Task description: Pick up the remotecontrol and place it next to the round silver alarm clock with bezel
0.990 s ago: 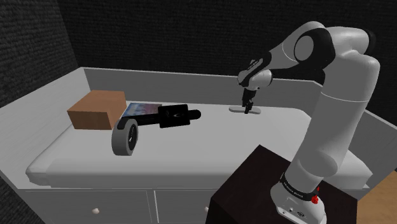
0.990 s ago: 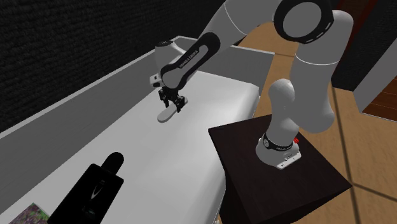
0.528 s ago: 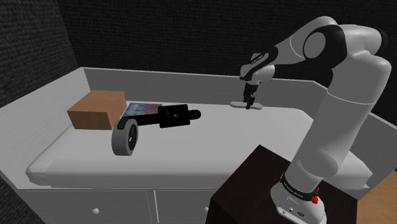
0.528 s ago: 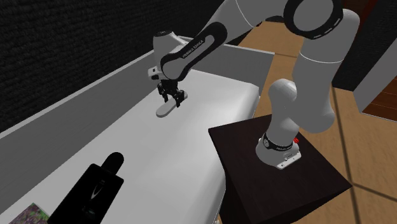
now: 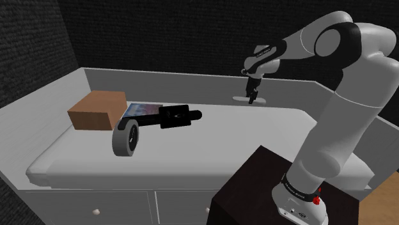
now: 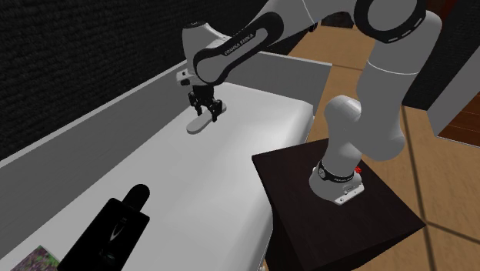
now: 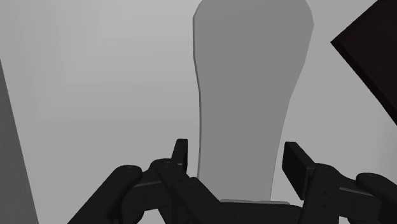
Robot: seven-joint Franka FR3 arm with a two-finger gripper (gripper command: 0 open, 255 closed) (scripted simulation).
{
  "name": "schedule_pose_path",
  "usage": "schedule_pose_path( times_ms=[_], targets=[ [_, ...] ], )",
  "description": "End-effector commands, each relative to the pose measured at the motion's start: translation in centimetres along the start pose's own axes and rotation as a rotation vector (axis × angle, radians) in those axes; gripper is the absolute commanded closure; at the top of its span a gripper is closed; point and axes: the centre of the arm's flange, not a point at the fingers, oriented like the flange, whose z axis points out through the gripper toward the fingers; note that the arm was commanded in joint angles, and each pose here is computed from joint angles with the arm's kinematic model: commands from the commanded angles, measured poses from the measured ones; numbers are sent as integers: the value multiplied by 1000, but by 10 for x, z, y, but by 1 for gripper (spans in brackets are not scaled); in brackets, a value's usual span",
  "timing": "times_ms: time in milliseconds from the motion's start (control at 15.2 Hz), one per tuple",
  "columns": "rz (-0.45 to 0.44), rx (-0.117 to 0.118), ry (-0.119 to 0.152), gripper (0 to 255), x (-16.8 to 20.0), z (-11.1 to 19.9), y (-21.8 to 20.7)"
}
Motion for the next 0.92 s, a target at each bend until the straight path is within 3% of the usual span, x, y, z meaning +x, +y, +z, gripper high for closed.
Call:
schedule_pose_path(
  times_ms=[0,858],
  targets=[
    [0,0,0,255,0,-11,1],
    [0,0,0,255,142,-19,-70]
  ],
)
